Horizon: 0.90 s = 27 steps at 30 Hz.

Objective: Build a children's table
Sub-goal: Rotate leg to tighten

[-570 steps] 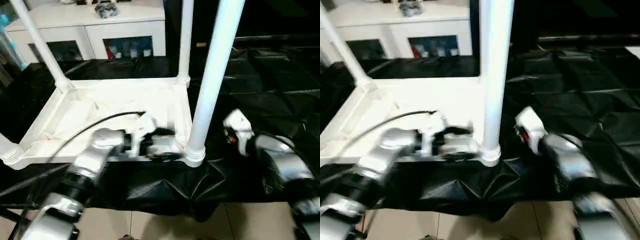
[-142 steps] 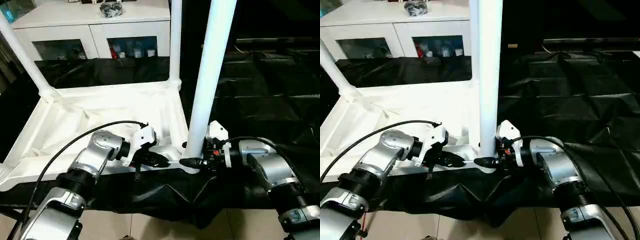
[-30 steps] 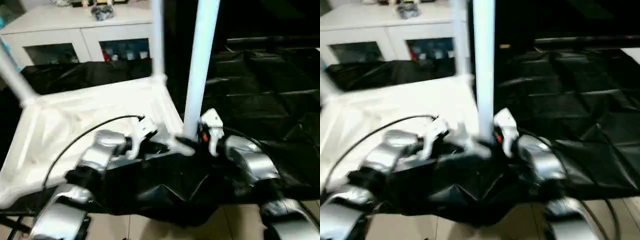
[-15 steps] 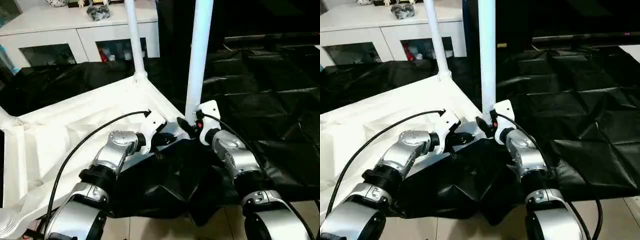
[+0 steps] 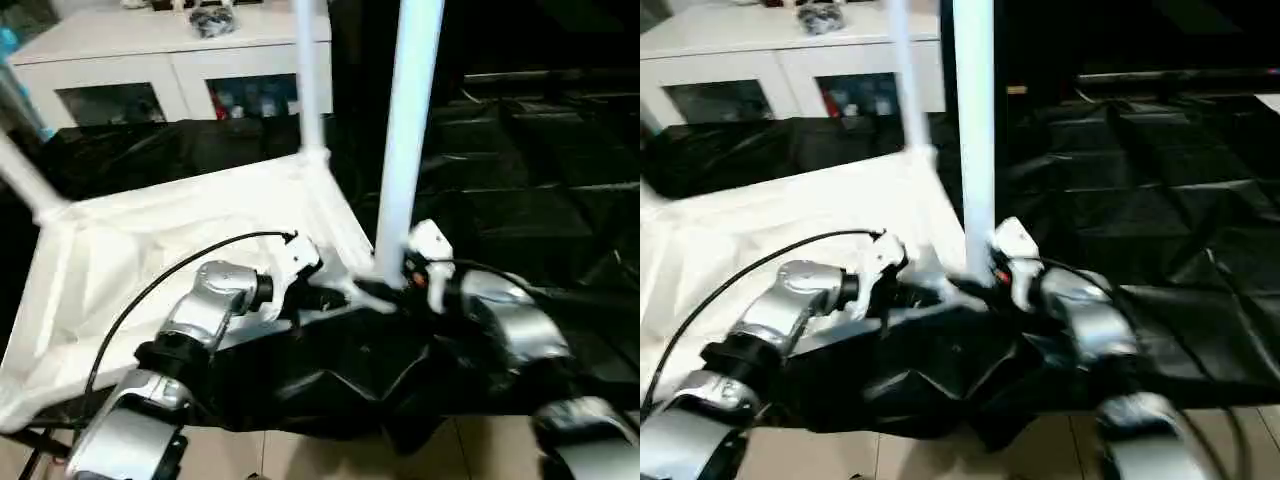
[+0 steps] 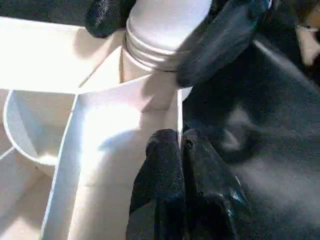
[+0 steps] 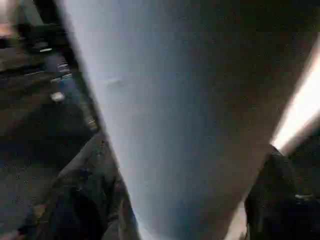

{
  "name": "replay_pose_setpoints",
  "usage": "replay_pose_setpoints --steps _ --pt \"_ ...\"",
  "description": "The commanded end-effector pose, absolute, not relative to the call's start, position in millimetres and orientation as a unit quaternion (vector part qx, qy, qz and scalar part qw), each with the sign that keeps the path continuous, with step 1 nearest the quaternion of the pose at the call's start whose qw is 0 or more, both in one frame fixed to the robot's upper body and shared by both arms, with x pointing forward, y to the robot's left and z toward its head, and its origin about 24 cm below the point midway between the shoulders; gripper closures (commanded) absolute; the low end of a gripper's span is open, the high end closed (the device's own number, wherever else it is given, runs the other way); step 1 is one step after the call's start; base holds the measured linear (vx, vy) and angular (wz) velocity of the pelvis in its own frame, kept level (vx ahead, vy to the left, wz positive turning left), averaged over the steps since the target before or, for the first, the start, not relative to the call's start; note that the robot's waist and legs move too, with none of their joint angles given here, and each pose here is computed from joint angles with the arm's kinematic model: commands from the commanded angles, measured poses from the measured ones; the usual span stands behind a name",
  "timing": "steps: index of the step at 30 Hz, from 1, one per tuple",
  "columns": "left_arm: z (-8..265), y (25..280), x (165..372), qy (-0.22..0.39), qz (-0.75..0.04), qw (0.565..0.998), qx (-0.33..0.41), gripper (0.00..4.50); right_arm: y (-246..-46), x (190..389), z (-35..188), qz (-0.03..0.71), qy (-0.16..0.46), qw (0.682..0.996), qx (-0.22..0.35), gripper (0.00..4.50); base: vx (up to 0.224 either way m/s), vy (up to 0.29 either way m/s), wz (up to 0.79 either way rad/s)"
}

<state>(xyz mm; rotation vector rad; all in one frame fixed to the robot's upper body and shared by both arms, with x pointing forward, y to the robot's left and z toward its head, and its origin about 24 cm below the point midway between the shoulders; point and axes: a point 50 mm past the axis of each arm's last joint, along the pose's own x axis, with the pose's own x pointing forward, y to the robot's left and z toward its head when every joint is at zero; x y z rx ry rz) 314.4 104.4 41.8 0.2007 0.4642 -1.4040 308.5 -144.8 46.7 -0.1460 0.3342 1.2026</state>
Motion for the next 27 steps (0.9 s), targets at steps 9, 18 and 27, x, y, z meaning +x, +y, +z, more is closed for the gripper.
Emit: replay_pose_setpoints --steps 9,18,27 --pt "60 99 317 0.182 -0.673 0.710 0.102 4.50 -113.5 284.1 48 0.694 0.179 0.696 -0.043 1.89 0.000 0.000 0.00" --pt "61 88 329 0.159 -0.598 0.780 0.094 4.50 -101.4 321.7 39 0.494 0.151 0.855 -0.045 1.94 0.000 0.000 0.00" --pt "59 51 338 0.150 -0.529 0.833 0.071 4.50 -83.2 340.3 23 0.309 0.178 0.934 0.000 1.95 0.000 0.000 0.00"
